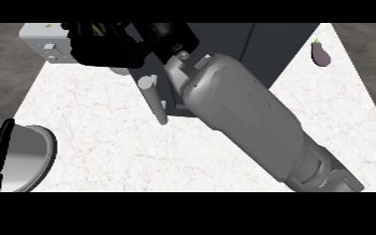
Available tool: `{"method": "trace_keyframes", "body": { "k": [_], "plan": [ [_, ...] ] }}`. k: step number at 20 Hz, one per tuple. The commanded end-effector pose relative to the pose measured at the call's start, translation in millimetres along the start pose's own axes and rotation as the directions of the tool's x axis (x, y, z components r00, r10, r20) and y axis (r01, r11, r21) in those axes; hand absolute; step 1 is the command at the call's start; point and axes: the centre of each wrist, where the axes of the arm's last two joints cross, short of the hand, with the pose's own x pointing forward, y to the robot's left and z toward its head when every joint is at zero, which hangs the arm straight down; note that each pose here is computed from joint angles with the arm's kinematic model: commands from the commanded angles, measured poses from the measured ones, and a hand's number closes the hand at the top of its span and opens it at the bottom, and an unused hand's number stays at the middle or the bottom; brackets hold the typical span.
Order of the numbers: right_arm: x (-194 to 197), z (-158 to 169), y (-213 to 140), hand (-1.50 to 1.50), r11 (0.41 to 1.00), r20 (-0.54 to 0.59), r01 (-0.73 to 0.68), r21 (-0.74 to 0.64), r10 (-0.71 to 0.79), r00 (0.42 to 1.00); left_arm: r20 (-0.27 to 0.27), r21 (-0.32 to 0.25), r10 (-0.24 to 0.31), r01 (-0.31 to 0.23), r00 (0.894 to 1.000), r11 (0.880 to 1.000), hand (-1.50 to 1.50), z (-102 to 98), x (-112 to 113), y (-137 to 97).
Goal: Pick up the wine, place it into the cabinet and close the cabinet
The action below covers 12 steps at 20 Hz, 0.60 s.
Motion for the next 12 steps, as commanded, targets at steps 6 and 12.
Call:
{"method": "trace_keyframes", "body": {
  "k": [6,12],
  "plan": [
    [-32,-16,-55,1.5,0.987,-0.059,-0.109,-0.12,0.103,0.993,-0.003,-0.032,0.028,-0.028,1.0,0.999,-1.5,-6,3,-6],
    [-53,-5,-64,1.5,0.981,-0.061,-0.147,-0.125,0.14,0.988,0.013,-0.017,0.023,-0.022,1.0,1.0,-1.5,-9,2,-13]
  ]
}}
